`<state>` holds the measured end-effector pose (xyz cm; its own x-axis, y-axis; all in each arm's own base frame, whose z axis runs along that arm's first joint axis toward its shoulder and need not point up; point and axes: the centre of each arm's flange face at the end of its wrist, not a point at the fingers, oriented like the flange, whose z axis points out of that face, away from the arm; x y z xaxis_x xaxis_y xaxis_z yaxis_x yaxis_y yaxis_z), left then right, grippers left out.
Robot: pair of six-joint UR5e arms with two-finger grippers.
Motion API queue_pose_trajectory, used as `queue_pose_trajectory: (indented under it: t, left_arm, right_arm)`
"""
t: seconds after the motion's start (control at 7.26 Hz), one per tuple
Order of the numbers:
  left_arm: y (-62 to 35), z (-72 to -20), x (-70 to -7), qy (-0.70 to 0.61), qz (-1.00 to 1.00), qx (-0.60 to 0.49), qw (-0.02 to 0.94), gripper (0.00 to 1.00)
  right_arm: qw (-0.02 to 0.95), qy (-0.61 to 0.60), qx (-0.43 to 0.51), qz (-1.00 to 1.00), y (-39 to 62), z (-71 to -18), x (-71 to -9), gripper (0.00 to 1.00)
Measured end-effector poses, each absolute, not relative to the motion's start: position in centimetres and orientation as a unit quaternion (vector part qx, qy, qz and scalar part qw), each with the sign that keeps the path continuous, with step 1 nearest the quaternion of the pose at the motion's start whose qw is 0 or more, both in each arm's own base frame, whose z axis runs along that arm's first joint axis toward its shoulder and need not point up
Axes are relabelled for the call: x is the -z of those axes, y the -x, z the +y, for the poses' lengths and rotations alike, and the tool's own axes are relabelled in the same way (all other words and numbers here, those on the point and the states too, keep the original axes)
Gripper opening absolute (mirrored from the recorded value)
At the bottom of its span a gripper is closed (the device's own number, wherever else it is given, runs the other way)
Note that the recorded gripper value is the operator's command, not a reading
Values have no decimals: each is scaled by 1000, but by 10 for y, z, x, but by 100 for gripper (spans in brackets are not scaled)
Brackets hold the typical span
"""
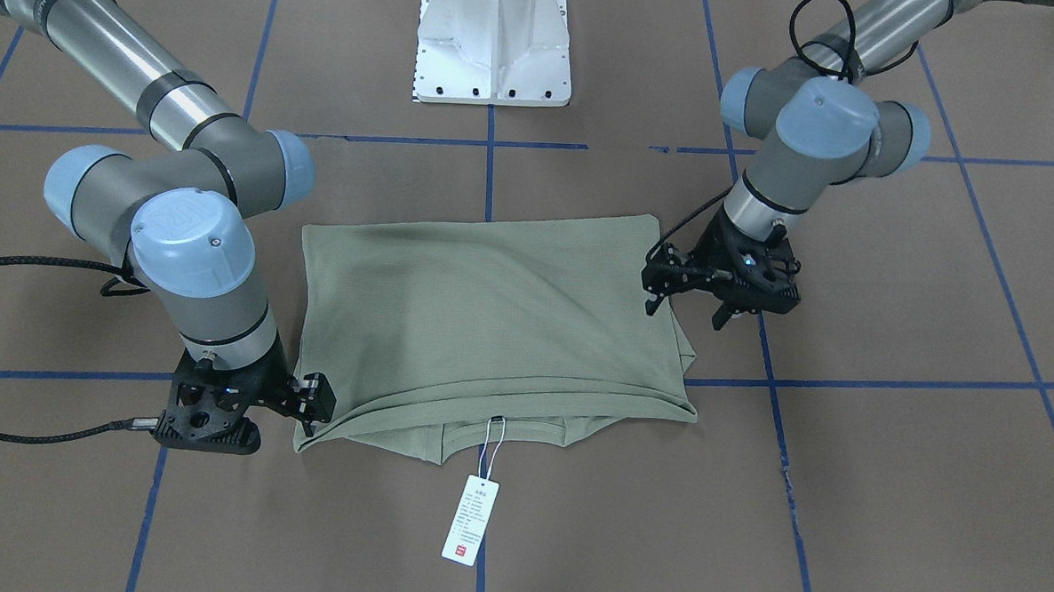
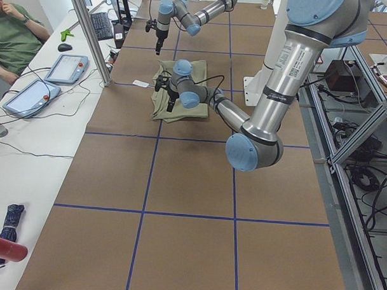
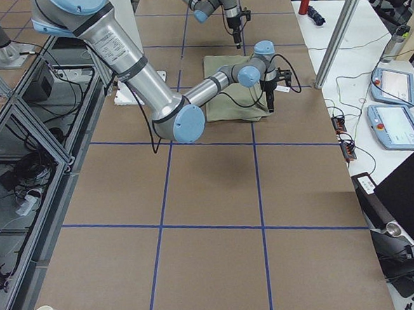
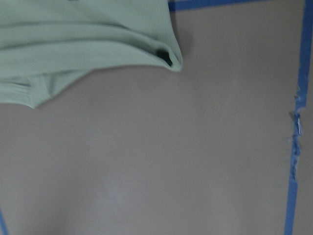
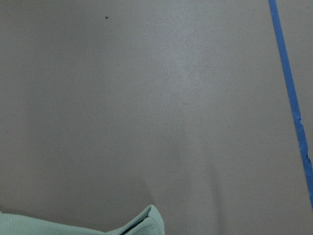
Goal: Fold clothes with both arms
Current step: 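Lower the left gripper to the folded shirt's side edge and grasp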
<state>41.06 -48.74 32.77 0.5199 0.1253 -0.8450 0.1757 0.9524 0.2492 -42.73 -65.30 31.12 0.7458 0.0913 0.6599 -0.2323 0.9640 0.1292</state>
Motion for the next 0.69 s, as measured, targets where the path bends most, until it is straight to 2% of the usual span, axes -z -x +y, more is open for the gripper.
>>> queue_pose_trajectory:
  t: [0.14,0.41,0.55,0.69]
  left_arm:
    - [-416,-451,-329,-144,506,24,850,99]
    - [-434,-396,-350,-123,523,46,842,83]
    - [-444,-377,-361,-111,525,57,842,80]
    - [-452,-366,-368,-103,524,63,843,72]
  right_arm:
    - [928,-102,-86,-347,424,-655,-311,100]
    - [928,-101,-85,-348,423,-655,-312,100]
    - [928,-101,-85,-348,423,-655,-312,100]
    - [928,-101,-84,-347,423,-655,-313,100]
